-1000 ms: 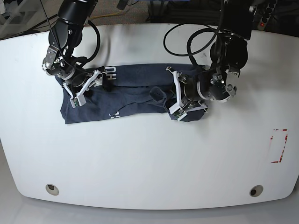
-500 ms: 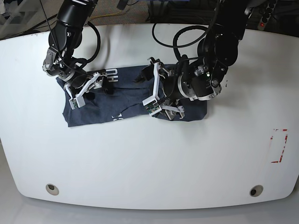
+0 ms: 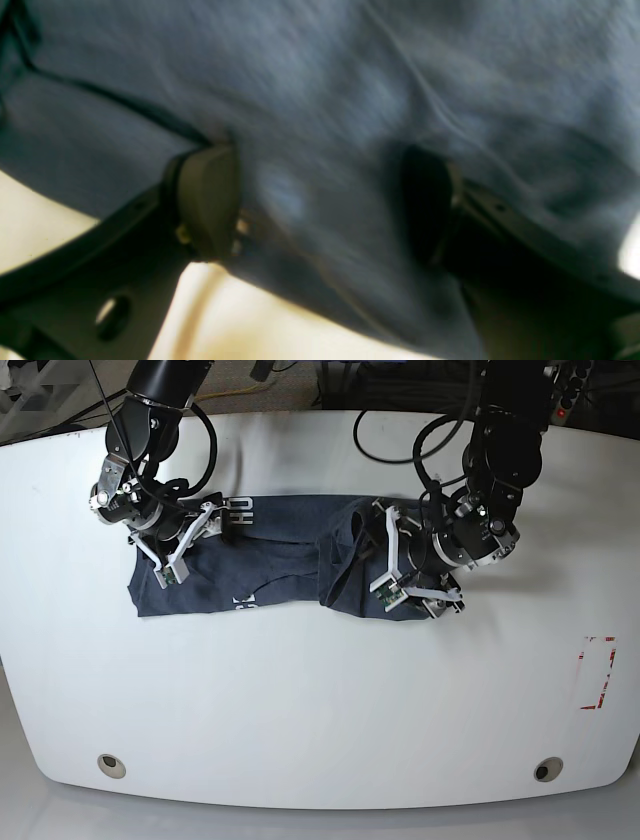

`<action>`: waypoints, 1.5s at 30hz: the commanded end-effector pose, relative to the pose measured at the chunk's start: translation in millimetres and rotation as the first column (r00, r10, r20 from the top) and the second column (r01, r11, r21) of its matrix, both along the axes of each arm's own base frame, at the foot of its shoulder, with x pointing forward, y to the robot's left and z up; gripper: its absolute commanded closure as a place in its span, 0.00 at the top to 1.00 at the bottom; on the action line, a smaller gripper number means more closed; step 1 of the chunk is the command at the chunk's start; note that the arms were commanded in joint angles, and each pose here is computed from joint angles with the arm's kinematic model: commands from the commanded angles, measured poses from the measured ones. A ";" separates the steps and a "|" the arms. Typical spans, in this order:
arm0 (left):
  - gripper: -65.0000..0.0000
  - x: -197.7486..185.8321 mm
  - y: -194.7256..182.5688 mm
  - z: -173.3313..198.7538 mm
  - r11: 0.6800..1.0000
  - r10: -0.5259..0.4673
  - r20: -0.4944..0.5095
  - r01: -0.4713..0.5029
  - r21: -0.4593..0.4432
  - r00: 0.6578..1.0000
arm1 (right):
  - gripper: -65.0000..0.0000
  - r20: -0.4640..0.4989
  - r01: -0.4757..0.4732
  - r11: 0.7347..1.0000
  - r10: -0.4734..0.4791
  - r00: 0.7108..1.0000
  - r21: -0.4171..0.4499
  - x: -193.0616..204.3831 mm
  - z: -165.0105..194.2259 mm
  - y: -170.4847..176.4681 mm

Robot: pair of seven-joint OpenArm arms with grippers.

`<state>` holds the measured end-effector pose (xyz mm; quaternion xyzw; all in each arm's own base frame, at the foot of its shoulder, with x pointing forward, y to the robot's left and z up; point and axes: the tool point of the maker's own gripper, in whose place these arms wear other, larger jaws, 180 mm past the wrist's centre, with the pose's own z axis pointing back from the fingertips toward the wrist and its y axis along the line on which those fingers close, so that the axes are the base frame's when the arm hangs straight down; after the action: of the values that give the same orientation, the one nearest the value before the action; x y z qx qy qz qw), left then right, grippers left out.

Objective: Fold the T-shirt properly
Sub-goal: 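Grasp the strip end with the left gripper and fold it toward the middle, then regrasp the strip end with the right gripper and pull it straight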

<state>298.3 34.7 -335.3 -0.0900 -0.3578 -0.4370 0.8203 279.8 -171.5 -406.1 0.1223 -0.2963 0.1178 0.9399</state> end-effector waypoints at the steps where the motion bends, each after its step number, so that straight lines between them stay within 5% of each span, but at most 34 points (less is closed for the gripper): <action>1: 0.72 4.2 -6.9 11.5 0.999 -0.019 0.039 0.020 -0.029 0.999 | 0.74 0.095 0.001 1.000 -0.001 0.996 -0.006 20.2 26.7 -2.8; 7: 0.72 -3.7 -29.6 -1.5 0.997 -0.043 -0.017 0.041 -0.067 0.999 | 0.74 0.123 0.000 1.000 0.002 0.992 -0.016 26.4 36.3 -3.5; 15: 0.72 -9.4 -89.5 -24.6 0.969 -0.247 -0.084 0.247 -0.017 0.965 | 0.74 0.121 0.000 1.000 0.002 0.993 -0.017 25.4 35.9 -3.6; 24: 0.72 0.6 -120.9 40.0 0.948 -0.304 0.108 0.312 -0.066 0.947 | 0.74 0.120 0.000 1.000 0.002 0.993 -0.018 24.5 35.4 -3.6; 33: 0.72 25.6 -37.2 25.5 0.995 -0.049 0.060 0.054 -0.082 0.997 | 0.74 0.129 0.062 0.996 -0.054 0.990 -0.061 31.2 55.0 -27.8; 42: 0.72 9.1 32.8 3.1 0.991 0.108 0.003 -0.107 -0.075 0.994 | 0.75 0.129 0.312 0.948 -0.302 0.944 -0.065 39.7 92.0 -107.1; 45: 0.63 4.1 39.5 -4.6 0.976 0.178 -0.035 -0.181 -0.118 0.983 | 0.75 0.088 0.345 0.938 -0.340 0.936 -0.046 40.5 86.2 -124.2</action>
<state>295.5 77.4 -350.5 -0.1006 -0.3559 -0.3550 0.8586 312.3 -287.6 -325.8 0.0286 -0.3366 -0.0295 0.9407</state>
